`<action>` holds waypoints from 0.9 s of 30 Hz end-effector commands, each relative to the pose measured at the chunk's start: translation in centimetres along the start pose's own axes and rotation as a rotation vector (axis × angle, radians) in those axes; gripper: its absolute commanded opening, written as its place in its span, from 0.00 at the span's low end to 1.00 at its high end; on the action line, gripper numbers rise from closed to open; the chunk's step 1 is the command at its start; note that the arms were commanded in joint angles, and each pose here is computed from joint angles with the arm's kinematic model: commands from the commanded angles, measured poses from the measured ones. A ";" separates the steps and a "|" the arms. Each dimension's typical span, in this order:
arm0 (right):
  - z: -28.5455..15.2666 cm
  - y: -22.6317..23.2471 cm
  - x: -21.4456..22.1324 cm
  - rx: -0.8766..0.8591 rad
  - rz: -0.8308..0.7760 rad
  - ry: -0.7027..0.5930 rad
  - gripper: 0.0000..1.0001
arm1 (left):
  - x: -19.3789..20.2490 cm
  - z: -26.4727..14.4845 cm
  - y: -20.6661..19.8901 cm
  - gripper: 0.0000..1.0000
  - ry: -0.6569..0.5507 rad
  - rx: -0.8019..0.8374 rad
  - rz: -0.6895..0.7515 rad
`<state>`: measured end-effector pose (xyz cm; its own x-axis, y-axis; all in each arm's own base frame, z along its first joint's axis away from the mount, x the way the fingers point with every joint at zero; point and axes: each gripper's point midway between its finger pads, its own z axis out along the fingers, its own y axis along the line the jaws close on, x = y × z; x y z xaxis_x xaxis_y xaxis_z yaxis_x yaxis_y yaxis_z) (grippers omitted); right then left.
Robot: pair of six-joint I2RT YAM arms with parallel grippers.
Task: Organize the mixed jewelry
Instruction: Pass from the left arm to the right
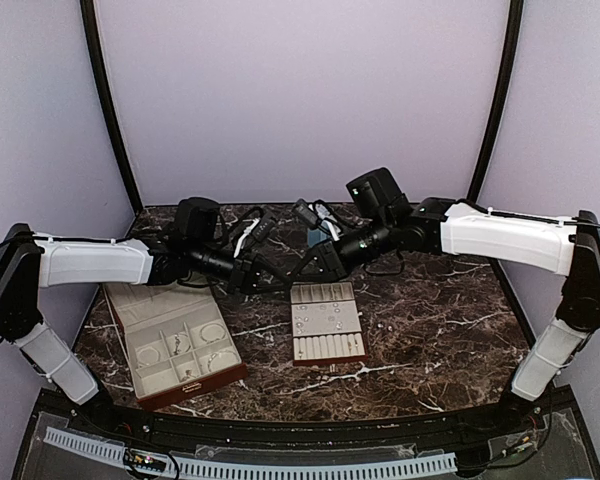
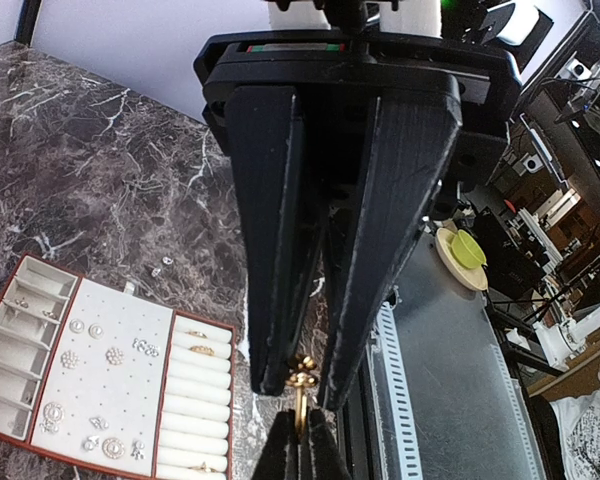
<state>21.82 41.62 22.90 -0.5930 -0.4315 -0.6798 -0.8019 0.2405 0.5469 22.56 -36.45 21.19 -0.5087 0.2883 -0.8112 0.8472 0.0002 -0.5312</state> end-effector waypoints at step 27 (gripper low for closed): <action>-1.7 1.2 -2.3 -0.019 -0.003 -0.092 0.00 | -1.4 -0.6 -0.7 0.32 -0.014 -0.035 0.095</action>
<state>21.47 41.64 23.26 -0.6096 -0.4277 -0.6675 -0.7863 0.2191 0.5777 22.42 -36.43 21.19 -0.4840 0.2915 -0.8251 0.8606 -0.0126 -0.5092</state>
